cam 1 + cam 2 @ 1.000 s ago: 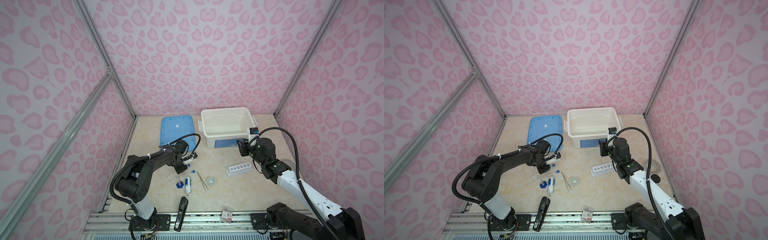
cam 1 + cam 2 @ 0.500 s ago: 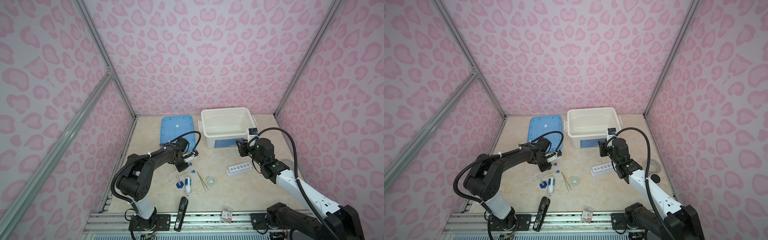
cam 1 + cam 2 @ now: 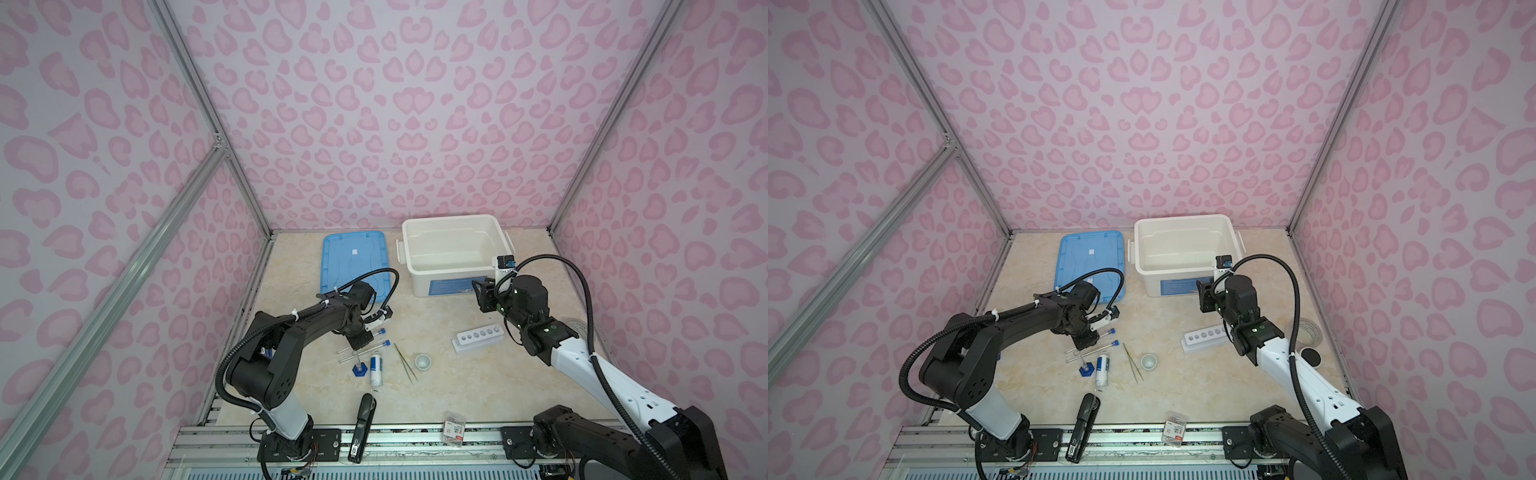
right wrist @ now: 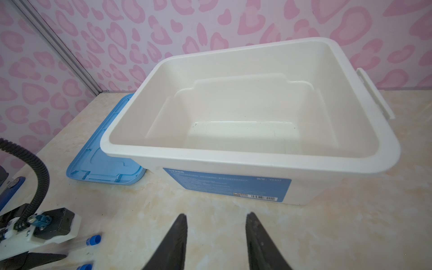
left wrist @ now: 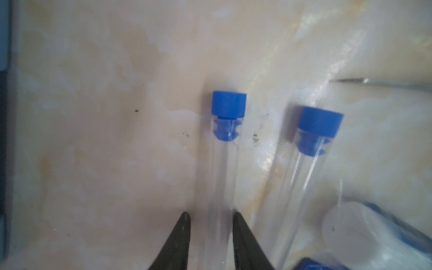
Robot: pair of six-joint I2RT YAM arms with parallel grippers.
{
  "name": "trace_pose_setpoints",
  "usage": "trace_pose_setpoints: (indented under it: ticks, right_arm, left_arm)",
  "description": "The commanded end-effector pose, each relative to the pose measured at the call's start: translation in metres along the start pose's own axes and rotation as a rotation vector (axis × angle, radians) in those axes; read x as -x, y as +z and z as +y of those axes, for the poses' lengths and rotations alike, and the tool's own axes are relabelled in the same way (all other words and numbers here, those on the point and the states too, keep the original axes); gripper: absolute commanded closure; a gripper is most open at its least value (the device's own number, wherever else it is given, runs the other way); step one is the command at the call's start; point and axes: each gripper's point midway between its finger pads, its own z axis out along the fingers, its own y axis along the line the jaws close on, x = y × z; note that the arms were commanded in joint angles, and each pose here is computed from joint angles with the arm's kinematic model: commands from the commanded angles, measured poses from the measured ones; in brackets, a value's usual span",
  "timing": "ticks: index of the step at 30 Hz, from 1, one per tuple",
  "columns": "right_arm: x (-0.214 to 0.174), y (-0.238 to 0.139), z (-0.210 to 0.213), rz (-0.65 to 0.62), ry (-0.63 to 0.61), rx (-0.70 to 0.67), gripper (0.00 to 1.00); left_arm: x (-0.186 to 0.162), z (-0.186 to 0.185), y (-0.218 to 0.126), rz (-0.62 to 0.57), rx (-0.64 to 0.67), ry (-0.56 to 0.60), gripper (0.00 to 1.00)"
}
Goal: Organize the chemistry lab equipment
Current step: 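Lower the left gripper around the nearer blue-capped tube and close it, then lift the blue-capped tube with the left gripper while the right gripper moves toward it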
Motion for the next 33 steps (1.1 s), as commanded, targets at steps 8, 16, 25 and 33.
trace_pose_setpoints:
  ticks: [8,16,25,33]
  right_arm:
    - [0.005,0.008,0.011,-0.020,0.021,0.061,0.58]
    - [0.005,0.005,0.009,-0.022,0.015,0.050,0.59]
    - [0.006,0.002,0.008,-0.021,0.020,0.044,0.59]
    - [0.009,-0.005,0.009,-0.020,0.017,0.042,0.58]
  left_arm:
    - [-0.014,0.001,0.005,0.055,0.017,-0.023,0.68]
    - [-0.017,0.001,0.008,0.061,0.013,-0.028,0.77]
    - [-0.004,0.004,0.002,0.012,0.019,-0.034,0.83]
    - [0.029,0.013,-0.023,-0.131,0.041,-0.049,0.85]
